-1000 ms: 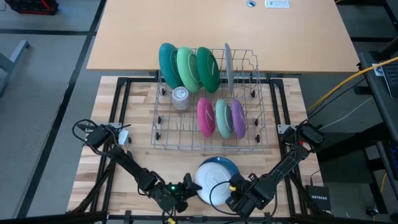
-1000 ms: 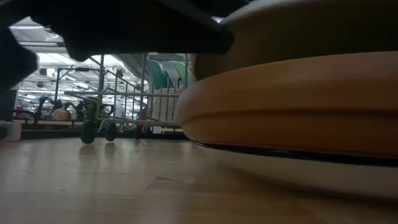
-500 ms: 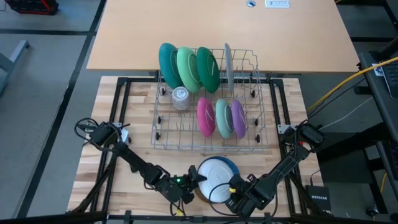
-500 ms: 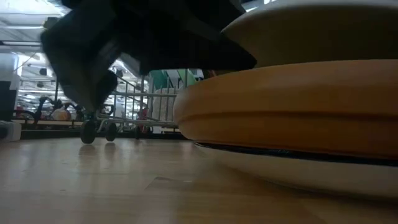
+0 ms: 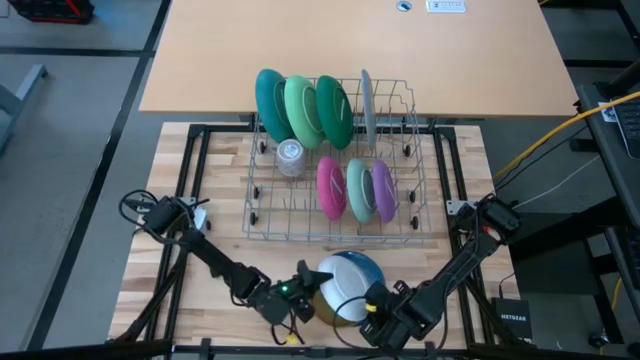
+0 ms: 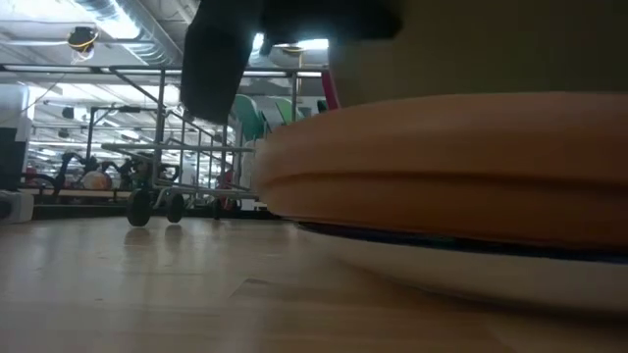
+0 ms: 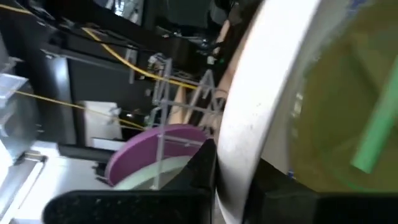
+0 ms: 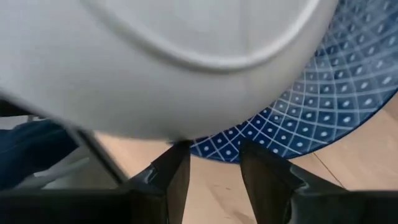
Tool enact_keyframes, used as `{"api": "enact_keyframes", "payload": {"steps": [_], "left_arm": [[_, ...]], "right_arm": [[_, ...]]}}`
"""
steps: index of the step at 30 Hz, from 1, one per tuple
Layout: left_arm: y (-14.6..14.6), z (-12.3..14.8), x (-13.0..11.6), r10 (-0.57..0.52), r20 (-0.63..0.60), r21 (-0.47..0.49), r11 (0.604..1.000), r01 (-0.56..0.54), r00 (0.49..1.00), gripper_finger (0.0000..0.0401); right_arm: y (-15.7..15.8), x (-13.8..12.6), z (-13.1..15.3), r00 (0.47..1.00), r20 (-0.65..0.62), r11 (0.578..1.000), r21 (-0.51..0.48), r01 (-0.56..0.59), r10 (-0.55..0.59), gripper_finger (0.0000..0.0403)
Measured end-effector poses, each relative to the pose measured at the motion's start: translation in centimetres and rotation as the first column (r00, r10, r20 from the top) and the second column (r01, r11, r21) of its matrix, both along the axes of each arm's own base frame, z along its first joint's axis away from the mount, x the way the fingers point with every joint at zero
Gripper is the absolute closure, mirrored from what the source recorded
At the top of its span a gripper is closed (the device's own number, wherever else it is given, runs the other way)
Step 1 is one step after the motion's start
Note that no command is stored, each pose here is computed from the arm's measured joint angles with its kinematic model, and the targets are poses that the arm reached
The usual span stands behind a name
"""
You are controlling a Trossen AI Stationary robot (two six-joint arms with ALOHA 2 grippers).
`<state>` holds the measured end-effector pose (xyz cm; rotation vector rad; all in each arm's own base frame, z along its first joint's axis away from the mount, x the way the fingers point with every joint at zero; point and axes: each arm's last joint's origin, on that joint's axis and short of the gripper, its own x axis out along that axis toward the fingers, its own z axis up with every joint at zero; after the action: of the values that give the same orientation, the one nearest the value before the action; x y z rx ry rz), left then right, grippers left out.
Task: Sort dishes
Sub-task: Put the white plate in the dish rack
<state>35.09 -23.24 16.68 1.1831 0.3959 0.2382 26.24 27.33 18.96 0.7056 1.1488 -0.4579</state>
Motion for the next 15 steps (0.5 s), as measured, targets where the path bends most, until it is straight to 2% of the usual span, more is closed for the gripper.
{"api": "enact_keyframes", "payload": {"steps": [7, 11, 15], "left_arm": [[-0.3, 1.2, -0.2, 0.044, 0.062, 0.054, 0.997, -0.047, 0.997, 0.0389], [-0.1, 2.1, -0.3, 0.090, 0.099, 0.041, 0.995, -0.094, 0.991, 0.0389], [-0.3, 3.0, -0.5, 0.148, 0.133, 0.087, 0.983, -0.160, 0.980, 0.0390]], "right_arm": [[0.5, 0.8, 4.5, 0.995, 0.063, 0.994, -0.090, -0.068, 0.074, 0.0259], [0.1, 0.6, 7.1, 0.995, 0.046, 0.983, -0.166, -0.076, 0.085, 0.0259], [-0.4, 0.2, 9.3, 0.996, 0.024, 0.970, -0.234, -0.073, 0.081, 0.0259]]}}
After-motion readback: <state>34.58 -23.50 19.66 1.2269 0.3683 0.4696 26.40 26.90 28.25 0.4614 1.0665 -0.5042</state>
